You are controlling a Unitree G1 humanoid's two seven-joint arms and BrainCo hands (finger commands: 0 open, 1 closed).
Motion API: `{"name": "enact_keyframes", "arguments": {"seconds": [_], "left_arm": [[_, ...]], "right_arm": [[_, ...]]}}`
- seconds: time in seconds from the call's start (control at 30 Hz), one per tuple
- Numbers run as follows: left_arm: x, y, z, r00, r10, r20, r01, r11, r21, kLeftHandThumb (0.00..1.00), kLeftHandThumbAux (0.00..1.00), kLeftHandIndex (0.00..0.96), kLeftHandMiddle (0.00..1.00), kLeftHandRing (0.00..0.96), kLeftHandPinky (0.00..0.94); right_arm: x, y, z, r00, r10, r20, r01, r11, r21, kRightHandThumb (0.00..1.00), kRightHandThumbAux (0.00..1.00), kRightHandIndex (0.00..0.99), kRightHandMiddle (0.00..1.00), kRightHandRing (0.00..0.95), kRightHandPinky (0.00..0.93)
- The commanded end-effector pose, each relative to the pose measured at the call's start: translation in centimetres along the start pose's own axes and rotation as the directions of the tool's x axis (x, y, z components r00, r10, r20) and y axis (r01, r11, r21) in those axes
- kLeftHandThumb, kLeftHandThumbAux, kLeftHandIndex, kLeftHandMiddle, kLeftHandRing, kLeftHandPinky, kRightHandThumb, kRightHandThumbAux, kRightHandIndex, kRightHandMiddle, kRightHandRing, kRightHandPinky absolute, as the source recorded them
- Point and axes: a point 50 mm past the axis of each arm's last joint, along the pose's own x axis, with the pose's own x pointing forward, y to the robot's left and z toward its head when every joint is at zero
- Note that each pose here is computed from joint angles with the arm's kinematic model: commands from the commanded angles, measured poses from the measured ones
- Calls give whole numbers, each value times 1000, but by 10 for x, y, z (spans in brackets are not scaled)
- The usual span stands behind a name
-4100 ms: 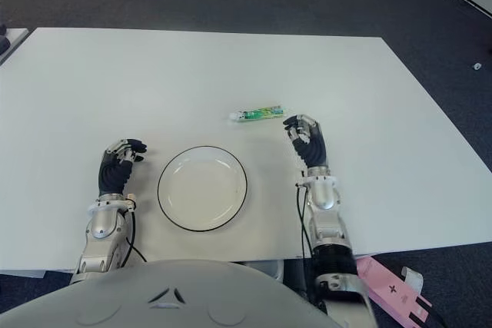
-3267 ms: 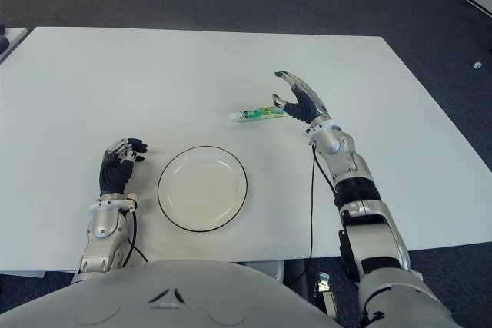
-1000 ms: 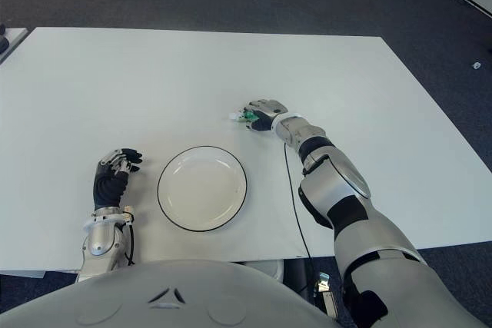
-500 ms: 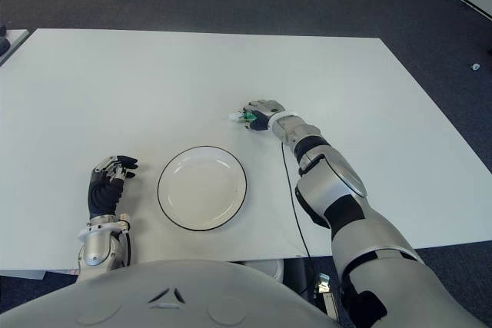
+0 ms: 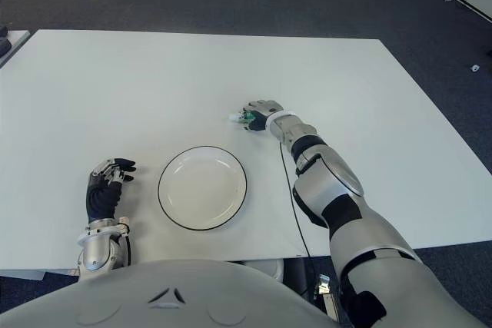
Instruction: Put the toothpaste on the table into the plate.
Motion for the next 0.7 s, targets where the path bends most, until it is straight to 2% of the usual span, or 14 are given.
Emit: {"name": "enact_keyframes", "arguments": {"seconds": [0.03,0.07,0.1,0.17,0.23,0.27,0.3,0.37,0.4,0.5,0.6,0.7], "left_arm": [[-7,2,-12,996,25,-87,-24,1000,4,843,675,463,454,480,492],[-7,2,-12,996,25,-87,-25,1000,5,843,675,463,454,480,491],[-7,2,-12,996,26,-86,-25,1000,5,843,675,462,455,480,491],[-7,2,-12,996,26,-85,-25,1000,4,842,675,462,455,480,491],[-7,2,-12,996,25,-84,-25,1000,3,842,675,462,455,480,490],[-7,2,-12,996,25,-84,-25,1000,0,842,675,462,455,479,492],[-7,2,-11,996,24,-83,-24,1000,-1,842,675,461,455,479,493],[-7,2,-11,996,23,-83,-24,1000,-5,842,675,461,455,479,494],[-7,2,-11,996,22,-83,-23,1000,-6,842,675,462,455,479,491],[-7,2,-11,997,24,-80,-25,1000,-9,842,675,462,454,478,487],[-7,2,-11,997,25,-78,-26,1000,-9,842,675,462,454,477,484],[-6,2,-11,997,27,-78,-28,1000,-2,842,675,462,454,476,478]], "right_arm": [[-6,50,2,971,238,-6,-236,966,109,502,281,2,22,31,93],[-6,50,2,970,242,-8,-239,963,125,513,312,23,122,141,202],[-6,50,2,970,243,-9,-240,960,144,521,332,37,186,213,273],[-6,50,2,970,244,-8,-240,957,161,545,368,151,339,359,386],[-6,50,2,970,242,-8,-237,956,174,558,387,210,417,434,444],[-6,49,2,972,235,-8,-230,956,184,573,412,291,480,487,478],[-6,49,2,973,231,-9,-225,956,191,622,516,341,530,534,516],[-6,48,2,977,212,-8,-206,958,198,665,606,385,573,574,550],[-5,48,3,980,201,-8,-195,960,200,685,641,403,612,613,601],[-4,45,5,988,157,-2,-152,958,242,711,683,428,689,689,709],[-4,44,6,990,138,1,-133,954,268,720,697,437,732,730,768],[-3,40,7,994,105,1,-99,935,340,725,704,440,773,767,808]]}}
